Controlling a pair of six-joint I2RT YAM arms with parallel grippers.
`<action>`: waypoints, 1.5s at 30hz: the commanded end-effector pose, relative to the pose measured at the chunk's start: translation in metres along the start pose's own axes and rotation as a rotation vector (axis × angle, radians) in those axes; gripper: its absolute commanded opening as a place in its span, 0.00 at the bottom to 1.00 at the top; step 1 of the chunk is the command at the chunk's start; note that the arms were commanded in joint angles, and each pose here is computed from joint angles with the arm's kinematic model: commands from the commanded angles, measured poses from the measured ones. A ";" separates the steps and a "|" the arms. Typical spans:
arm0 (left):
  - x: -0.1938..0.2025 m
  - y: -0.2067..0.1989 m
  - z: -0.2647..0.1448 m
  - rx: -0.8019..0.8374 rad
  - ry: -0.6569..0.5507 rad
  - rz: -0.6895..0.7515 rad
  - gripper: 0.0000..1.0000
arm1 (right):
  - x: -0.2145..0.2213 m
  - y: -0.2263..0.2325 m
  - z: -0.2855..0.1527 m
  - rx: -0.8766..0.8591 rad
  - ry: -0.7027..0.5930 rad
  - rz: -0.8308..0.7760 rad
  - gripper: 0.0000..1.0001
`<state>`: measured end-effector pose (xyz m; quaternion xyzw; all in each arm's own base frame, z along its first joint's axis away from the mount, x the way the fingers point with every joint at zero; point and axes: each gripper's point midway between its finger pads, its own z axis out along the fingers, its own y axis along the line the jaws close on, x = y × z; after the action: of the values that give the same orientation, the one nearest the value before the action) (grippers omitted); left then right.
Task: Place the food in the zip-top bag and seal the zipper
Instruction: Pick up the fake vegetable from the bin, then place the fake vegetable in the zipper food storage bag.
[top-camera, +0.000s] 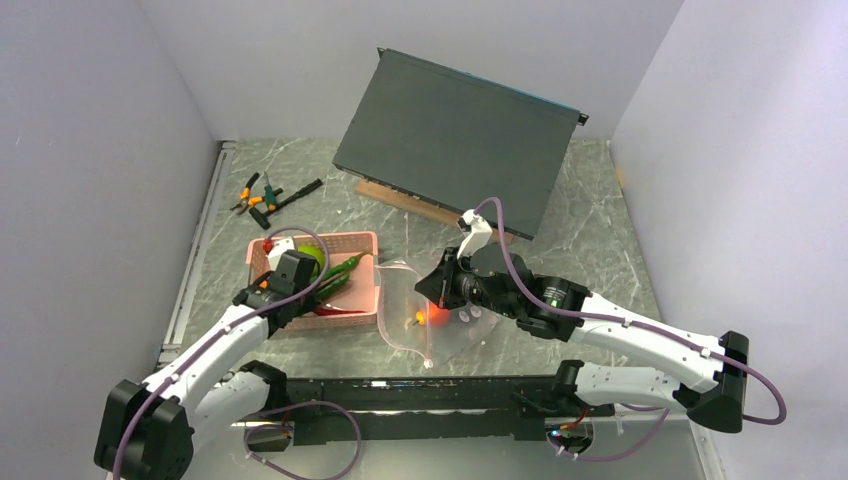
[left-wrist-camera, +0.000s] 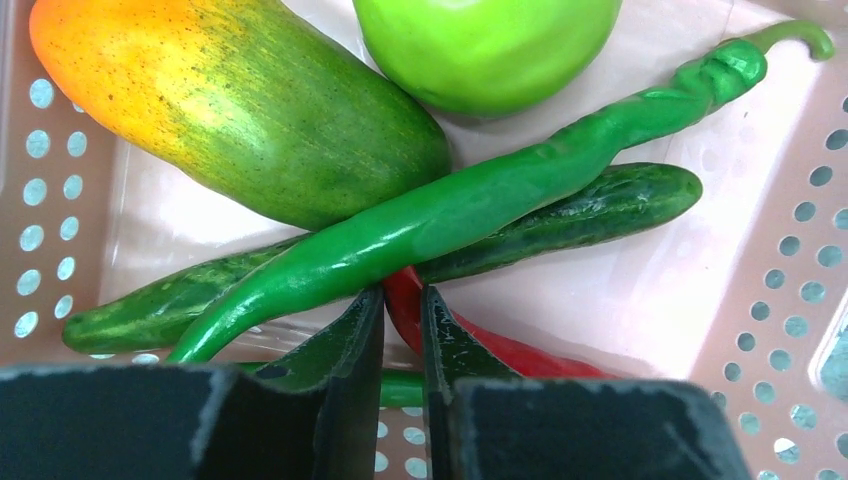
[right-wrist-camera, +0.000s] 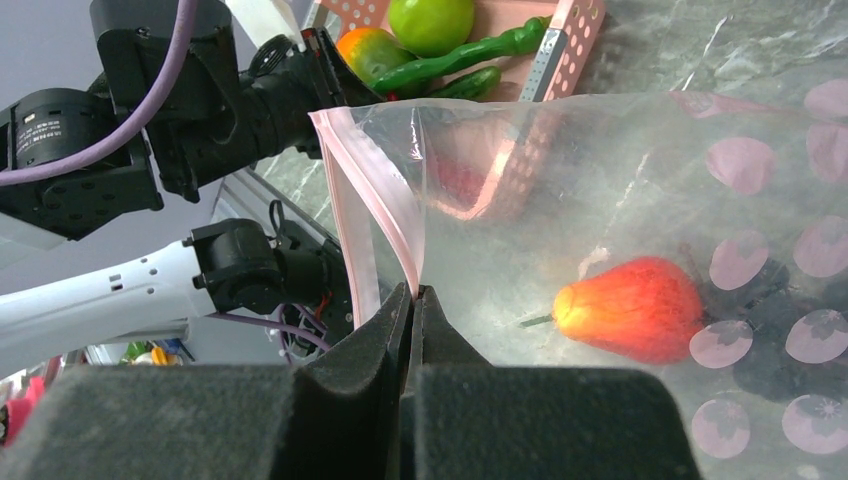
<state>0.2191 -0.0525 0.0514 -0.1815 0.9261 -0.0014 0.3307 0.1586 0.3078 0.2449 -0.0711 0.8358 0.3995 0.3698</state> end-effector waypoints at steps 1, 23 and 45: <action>-0.011 -0.009 -0.010 0.047 -0.019 -0.010 0.17 | -0.007 0.007 -0.004 -0.041 -0.028 0.010 0.00; -0.067 -0.014 -0.107 0.217 -0.198 -0.074 0.04 | -0.010 0.011 -0.003 -0.049 -0.030 0.004 0.00; -0.086 -0.062 -0.226 0.687 -0.239 0.023 0.00 | -0.007 0.018 0.006 -0.061 -0.008 0.009 0.00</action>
<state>0.1666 -0.0764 0.2712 -0.1092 0.8318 -0.2221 0.4968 0.1569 0.3132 0.2348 -0.0789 0.8412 0.3979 0.3575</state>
